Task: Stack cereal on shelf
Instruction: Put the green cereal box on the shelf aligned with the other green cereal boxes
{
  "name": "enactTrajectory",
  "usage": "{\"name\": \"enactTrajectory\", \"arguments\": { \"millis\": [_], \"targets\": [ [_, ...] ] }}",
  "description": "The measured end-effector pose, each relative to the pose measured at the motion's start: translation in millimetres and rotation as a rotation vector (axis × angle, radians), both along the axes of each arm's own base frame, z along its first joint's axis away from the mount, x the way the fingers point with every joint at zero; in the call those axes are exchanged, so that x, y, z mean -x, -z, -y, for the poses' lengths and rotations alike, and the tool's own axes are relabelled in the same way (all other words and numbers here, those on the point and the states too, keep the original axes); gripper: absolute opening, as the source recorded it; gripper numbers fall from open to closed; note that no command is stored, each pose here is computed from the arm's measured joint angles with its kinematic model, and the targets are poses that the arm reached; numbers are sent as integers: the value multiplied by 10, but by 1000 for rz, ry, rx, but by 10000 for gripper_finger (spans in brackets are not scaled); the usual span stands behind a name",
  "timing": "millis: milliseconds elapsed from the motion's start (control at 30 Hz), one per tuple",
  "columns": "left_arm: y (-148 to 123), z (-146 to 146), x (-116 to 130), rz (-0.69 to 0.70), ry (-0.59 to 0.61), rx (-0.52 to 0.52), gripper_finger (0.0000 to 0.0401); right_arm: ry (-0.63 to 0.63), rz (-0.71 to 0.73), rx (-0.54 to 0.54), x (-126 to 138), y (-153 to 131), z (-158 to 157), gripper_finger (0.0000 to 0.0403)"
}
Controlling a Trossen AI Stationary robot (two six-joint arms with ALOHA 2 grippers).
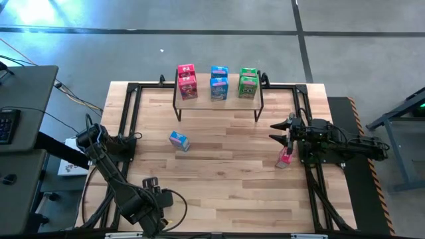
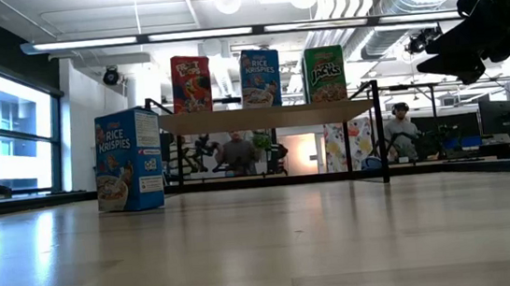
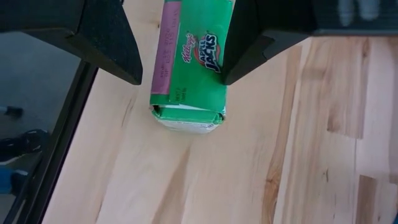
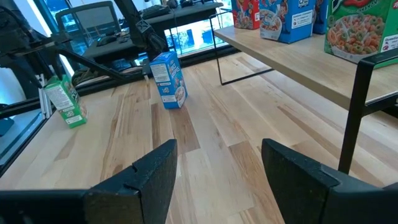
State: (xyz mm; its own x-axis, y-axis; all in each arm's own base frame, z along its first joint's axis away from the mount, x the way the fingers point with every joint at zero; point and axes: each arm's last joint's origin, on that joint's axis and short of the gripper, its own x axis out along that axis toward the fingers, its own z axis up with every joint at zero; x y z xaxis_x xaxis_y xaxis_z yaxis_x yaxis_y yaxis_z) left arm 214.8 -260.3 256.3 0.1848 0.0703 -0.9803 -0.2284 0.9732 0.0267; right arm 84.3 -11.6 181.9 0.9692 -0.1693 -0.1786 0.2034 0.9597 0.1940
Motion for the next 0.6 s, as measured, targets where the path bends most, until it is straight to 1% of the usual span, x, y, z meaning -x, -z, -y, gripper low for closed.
{"name": "enactTrajectory", "arguments": {
  "millis": [467,600],
  "targets": [
    [-47,-14,15,-4,-4,28,214,0,-9,-1,2,9,0,227],
    [-47,-15,16,-5,-3,27,222,0,-10,-1,2,10,0,227]
  ]
}}
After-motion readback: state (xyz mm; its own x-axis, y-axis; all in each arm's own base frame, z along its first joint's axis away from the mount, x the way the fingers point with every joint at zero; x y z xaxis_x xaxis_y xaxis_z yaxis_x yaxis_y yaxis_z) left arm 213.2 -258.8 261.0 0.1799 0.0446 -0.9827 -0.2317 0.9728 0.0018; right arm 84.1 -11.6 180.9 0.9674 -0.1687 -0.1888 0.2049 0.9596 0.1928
